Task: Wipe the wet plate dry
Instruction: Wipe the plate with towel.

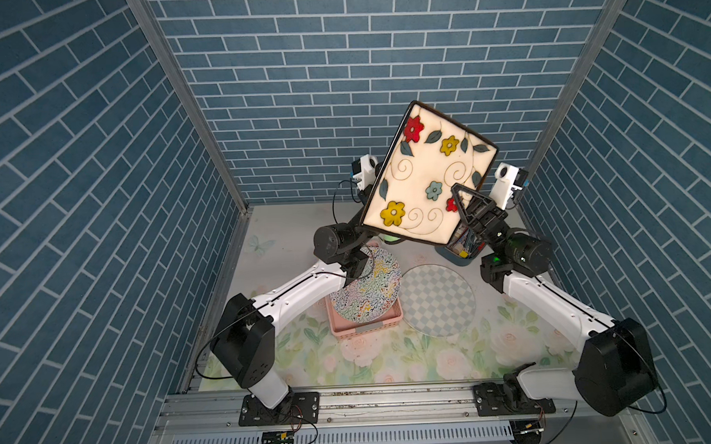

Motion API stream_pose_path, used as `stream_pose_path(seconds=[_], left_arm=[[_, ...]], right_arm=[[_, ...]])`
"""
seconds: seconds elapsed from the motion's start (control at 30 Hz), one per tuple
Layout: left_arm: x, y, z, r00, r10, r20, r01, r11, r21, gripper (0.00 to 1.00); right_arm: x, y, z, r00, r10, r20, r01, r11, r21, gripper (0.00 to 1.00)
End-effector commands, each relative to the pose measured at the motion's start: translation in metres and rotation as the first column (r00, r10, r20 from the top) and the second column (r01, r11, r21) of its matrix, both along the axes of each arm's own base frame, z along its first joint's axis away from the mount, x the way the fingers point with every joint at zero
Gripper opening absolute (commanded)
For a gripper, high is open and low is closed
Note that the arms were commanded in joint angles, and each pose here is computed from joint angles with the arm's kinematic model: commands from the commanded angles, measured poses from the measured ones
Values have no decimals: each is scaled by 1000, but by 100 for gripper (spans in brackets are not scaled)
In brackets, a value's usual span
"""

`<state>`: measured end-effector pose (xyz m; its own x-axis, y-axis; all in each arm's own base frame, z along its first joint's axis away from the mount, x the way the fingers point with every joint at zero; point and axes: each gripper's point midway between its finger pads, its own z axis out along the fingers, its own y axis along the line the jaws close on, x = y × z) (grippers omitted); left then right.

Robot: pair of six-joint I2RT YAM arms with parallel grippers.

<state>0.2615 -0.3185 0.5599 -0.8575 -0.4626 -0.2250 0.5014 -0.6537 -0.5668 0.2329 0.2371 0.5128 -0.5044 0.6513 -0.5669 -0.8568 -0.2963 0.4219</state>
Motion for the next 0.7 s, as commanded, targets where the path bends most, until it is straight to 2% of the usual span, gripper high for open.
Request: stream_pose_path(seconds=[0.0,0.13,0.27,0.37,0.47,0.53,0.57,0.6,0.67], left_arm=[[-54,32,47,980,-15,198,39,992,-119,0],[-66,6,31,981,-69,179,87,992,-96,0],[-74,6,9,985,-86,149,98,993,-71,0],[-68,32,1,991,0,133,7,999,-52,0],[-55,63,-5,975,160,153,-167,985,37,0],[-37,82,-14,937,304,171,-328,935,138,0],[-38,91,-14,908,366,203,-402,898,178,0],[-24,95,-24,872,440,215,-486,833,264,0],[0,102,-43,781,563,270,-622,663,416,0]], right_arm=[[-23,23,0,998,8,62,-8,1000,-7,0],[-2,15,18,997,-42,61,41,999,18,0],[42,-32,28,983,-182,4,182,981,69,0],[65,-72,13,954,-294,-67,298,953,60,0],[77,-99,-22,912,-380,-155,383,924,-13,0],[80,-119,-52,865,-448,-228,444,893,-71,0],[81,-127,-69,838,-474,-270,463,880,-106,0],[80,-133,-83,811,-505,-295,484,863,-145,0],[80,-141,-117,749,-566,-345,508,825,-249,0]])
